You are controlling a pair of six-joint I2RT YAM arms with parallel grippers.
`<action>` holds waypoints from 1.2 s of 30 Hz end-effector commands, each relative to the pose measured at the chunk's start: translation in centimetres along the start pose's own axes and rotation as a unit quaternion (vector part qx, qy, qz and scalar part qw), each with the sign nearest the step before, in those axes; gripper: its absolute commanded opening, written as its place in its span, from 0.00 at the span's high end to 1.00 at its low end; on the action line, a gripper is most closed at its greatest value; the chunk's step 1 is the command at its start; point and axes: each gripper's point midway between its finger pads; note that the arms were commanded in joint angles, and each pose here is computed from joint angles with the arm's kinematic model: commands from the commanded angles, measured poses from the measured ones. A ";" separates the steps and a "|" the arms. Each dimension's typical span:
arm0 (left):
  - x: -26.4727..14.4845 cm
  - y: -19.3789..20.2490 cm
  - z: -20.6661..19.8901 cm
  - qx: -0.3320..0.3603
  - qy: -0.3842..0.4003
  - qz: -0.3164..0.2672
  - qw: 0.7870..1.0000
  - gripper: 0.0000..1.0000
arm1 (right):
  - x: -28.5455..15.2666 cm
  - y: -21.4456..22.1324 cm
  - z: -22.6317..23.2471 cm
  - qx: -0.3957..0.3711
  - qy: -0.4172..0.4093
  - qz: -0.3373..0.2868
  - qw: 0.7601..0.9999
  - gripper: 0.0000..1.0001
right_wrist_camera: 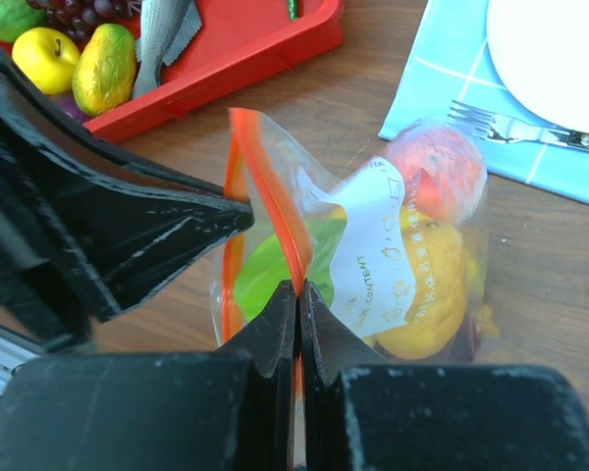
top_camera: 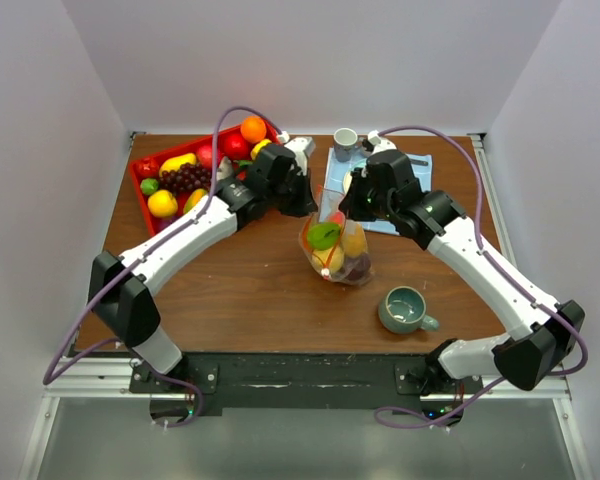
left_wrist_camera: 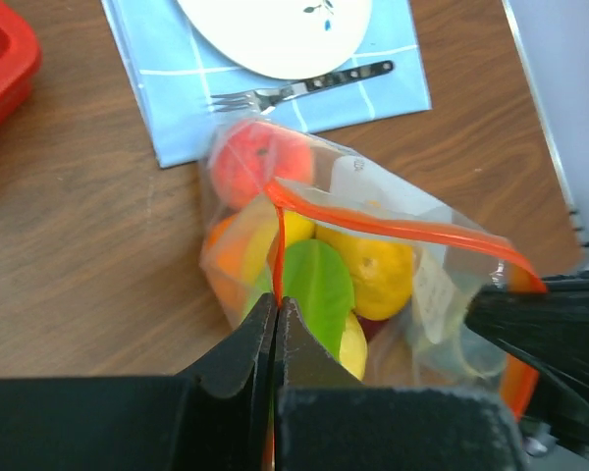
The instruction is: Place the food in the zip-top bag and seal the zipper
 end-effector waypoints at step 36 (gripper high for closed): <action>-8.2 -5.7 6.3 -0.352 -0.005 -0.170 0.920 1.00 | -6.9 6.5 0.0 -0.104 -0.189 -0.265 0.940 0.58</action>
Point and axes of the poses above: each gripper's point midway between its finger pads, its own x axis out along the fingers, its own z axis along the line the jaws close on, y = z × x, and after that the axes turned 4 degrees about -x, right-handed
